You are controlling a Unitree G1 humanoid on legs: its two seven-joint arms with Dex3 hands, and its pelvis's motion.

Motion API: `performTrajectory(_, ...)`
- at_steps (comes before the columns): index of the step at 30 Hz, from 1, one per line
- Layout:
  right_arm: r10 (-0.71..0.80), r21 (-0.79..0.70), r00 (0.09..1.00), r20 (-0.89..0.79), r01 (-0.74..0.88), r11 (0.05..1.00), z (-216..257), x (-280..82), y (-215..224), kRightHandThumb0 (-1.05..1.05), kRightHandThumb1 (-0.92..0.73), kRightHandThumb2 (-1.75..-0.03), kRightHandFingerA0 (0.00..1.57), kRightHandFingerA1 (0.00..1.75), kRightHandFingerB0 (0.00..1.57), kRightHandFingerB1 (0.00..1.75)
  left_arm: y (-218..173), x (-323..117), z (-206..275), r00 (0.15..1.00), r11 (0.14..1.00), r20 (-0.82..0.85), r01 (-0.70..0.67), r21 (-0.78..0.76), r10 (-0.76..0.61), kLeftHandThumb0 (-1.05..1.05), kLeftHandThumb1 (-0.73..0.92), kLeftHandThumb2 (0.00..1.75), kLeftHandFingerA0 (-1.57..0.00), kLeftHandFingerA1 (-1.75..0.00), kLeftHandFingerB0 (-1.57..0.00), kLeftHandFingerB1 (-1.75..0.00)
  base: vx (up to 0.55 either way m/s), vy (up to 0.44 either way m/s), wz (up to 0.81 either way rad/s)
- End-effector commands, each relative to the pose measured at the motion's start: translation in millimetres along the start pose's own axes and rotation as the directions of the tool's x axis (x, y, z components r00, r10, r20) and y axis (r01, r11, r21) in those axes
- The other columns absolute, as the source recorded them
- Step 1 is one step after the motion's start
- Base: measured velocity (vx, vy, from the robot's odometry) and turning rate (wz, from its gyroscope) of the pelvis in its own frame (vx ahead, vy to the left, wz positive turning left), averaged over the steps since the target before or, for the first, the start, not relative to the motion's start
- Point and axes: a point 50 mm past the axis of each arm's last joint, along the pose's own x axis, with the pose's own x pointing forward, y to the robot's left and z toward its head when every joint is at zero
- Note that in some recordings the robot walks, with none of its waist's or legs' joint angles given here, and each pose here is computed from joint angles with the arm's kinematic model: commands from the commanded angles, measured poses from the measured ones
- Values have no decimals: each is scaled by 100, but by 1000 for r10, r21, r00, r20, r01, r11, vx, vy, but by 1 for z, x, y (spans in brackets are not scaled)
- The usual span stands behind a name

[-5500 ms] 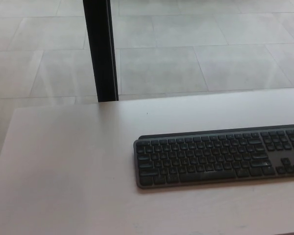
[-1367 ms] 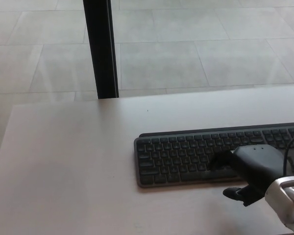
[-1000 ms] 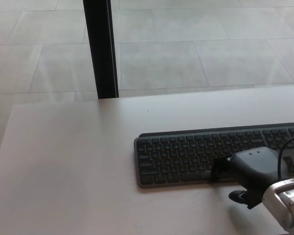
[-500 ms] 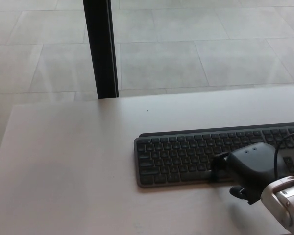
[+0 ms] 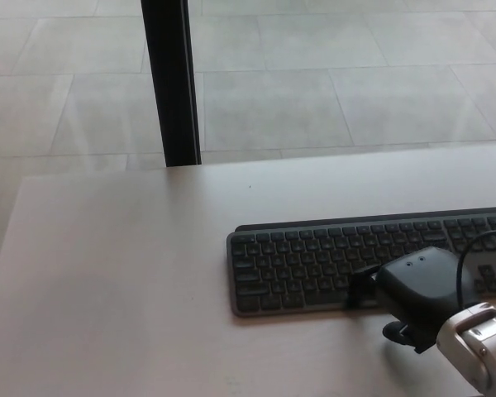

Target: The robot uses its right fingers to click on the space key of the black keyboard placed on the center of the white desk.

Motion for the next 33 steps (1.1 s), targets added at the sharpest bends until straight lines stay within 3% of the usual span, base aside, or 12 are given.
performTrajectory(1,35,-14,999,10,-35,999,-1,-5,8,-30,-50,-64,85,159,61,49,4,1,7,1000,1000,23,-13,-8,14,-50,69,61,-74,-67,-57,-55,0,0,0)
performTrajectory(18,99,-33,993,-62,-101,994,-14,0,24,-32,-51,-62,86,156,61,49,3,1,8,1000,1000,25,-8,-13,9,-50,70,61,-72,-66,-55,-54,0,0,0)
performTrajectory(33,76,-56,997,-1,-76,996,-3,-2,25,-32,-51,-63,85,157,60,48,5,1,8,1000,1000,21,-20,-22,20,-49,68,60,-74,-65,-58,-55,0,0,0)
